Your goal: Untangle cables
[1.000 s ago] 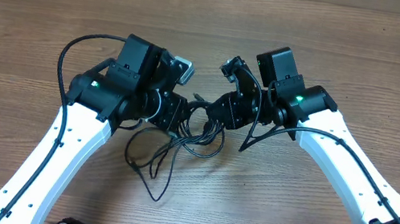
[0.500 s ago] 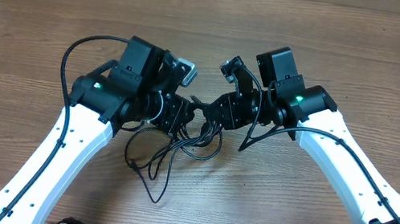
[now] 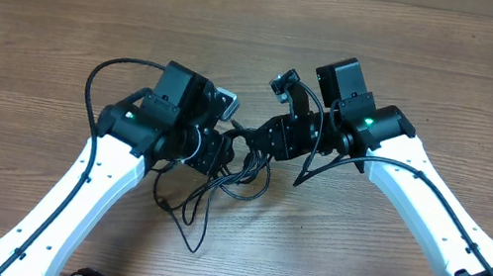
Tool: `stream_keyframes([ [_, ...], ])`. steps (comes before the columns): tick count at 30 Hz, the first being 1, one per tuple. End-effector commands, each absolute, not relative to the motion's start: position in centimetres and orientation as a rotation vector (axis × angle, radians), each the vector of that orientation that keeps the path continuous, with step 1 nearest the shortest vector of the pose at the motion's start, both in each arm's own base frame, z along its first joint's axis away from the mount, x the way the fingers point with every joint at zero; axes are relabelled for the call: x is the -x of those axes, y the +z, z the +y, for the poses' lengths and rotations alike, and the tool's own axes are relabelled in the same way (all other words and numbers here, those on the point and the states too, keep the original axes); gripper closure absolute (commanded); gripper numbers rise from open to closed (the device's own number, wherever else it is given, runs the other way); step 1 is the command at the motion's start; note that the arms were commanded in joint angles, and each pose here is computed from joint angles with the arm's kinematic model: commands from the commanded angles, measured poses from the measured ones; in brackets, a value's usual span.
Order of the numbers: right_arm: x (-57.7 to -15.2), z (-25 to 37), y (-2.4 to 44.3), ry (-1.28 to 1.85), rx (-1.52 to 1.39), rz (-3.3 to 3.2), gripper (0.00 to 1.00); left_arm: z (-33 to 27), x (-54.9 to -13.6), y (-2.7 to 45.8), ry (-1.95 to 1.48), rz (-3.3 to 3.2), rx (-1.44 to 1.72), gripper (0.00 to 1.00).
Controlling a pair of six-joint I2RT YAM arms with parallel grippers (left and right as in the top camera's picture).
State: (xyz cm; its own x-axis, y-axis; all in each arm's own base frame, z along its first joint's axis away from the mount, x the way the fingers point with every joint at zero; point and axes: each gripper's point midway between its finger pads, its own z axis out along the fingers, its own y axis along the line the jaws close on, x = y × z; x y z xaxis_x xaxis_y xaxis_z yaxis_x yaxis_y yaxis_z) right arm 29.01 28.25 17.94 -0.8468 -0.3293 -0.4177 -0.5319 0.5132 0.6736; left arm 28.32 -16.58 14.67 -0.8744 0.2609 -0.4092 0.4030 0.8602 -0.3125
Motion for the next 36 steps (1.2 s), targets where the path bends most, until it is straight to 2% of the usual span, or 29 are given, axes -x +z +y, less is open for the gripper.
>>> stream_keyframes([
  [1,-27.8,29.1,19.2,1.38,0.764,2.478,0.96,-16.5,-28.4,14.1,-0.555,2.68,-0.445,0.42],
  [5,-27.7,29.2,19.5,1.406,0.768,2.471,0.96,-16.5,-28.4,13.6,-0.556,2.677,-0.442,0.42],
  [6,-27.7,29.1,19.4,1.406,0.765,2.473,0.96,-16.5,-28.4,13.5,-0.558,2.678,-0.434,0.49],
  [8,-27.8,28.9,19.4,1.404,0.756,2.478,0.96,-16.5,-28.5,13.4,-0.558,2.675,-0.434,0.75],
  [10,-27.9,28.7,19.3,1.401,0.746,2.484,0.96,-16.6,-28.5,13.4,-0.559,2.672,-0.434,0.96],
  [18,-29.2,24.9,15.0,0.972,0.665,2.69,0.96,-15.7,-29.5,14.0,-0.558,2.658,-0.365,0.96],
  [26,-25.9,24.8,14.2,0.964,0.891,2.722,0.96,-15.6,-30.6,14.8,-0.58,2.631,-0.273,0.96],
  [36,-24.5,25.2,14.6,1.048,0.907,2.745,0.96,-15.6,-31.1,15.0,-0.604,2.633,-0.149,0.96],
])
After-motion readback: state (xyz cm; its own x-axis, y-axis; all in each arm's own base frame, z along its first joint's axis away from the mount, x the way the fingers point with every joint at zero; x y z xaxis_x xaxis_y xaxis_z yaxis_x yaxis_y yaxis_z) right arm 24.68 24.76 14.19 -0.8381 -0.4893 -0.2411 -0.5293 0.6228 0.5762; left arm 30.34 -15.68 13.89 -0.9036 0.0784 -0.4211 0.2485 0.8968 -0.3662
